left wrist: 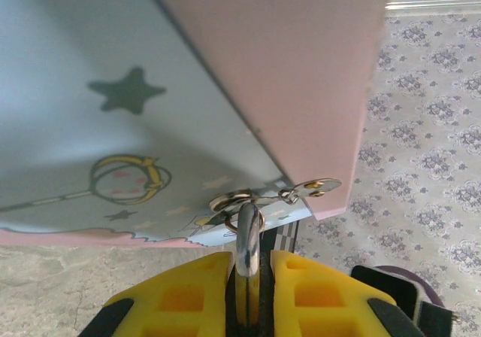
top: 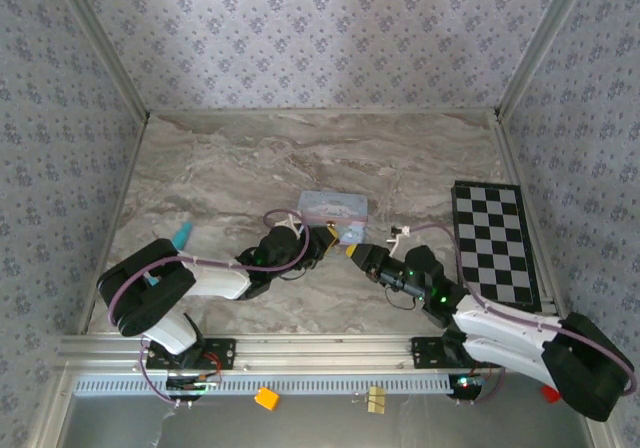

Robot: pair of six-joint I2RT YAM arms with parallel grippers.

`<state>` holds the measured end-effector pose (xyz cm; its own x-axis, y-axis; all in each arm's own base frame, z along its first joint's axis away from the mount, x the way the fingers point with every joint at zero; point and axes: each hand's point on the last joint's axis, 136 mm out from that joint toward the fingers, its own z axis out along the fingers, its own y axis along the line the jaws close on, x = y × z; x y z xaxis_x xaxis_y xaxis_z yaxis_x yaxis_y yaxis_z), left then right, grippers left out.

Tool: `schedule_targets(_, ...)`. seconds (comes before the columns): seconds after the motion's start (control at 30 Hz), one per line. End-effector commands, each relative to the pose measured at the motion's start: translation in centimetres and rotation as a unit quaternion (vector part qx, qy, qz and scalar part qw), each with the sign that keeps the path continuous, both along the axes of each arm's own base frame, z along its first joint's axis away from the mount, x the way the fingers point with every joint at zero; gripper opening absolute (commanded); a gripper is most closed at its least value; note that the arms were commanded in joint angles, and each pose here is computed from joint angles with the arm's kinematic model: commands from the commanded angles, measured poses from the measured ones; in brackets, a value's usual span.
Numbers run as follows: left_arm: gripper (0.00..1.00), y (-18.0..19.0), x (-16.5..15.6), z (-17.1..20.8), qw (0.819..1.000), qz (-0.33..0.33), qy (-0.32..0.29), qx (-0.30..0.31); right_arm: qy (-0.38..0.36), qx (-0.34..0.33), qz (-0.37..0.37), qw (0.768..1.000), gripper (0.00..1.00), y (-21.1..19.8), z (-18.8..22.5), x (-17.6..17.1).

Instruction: Unlock a padlock with a key

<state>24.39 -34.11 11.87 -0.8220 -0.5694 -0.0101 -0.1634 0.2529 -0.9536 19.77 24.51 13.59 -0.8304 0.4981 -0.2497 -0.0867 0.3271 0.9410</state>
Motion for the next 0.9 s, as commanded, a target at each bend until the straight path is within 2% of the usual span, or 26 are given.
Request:
schedule_targets(0.0, 0.0, -0.7, 0.3, 2.9, 0.999, -0.011, -0.036, -0.039, 0.005, 0.034, -0.009, 0.999, 0.32, 0.9, 1.1, 0.4)
schedule_targets(0.1, 0.0, -0.8, 0.1, 2.9, 0.999, -0.012, -0.035, -0.04, 0.006, 0.054, -0.003, 0.999, 0.29, 1.9, 1.6, 0.3)
schedule_targets(0.27, 0.0, -0.9, -0.1, 2.9, 0.998, -0.014, -0.036, -0.044, 0.009, 0.049, -0.018, 0.999, 0.24, 2.0, 0.9, 0.8)
schedule_targets(0.5, 0.0, -0.9, -0.5, 2.9, 0.998, -0.017, -0.037, -0.042, 0.008, 0.038, -0.041, 0.998, 0.23, 1.0, 0.8, 1.5)
schedule_targets(0.87, 0.0, -1.6, -0.8, 3.2, 0.998, -0.024, -0.04, -0.047, 0.019, 0.032, -0.034, 0.999, 0.24, 1.5, 0.2, 1.5)
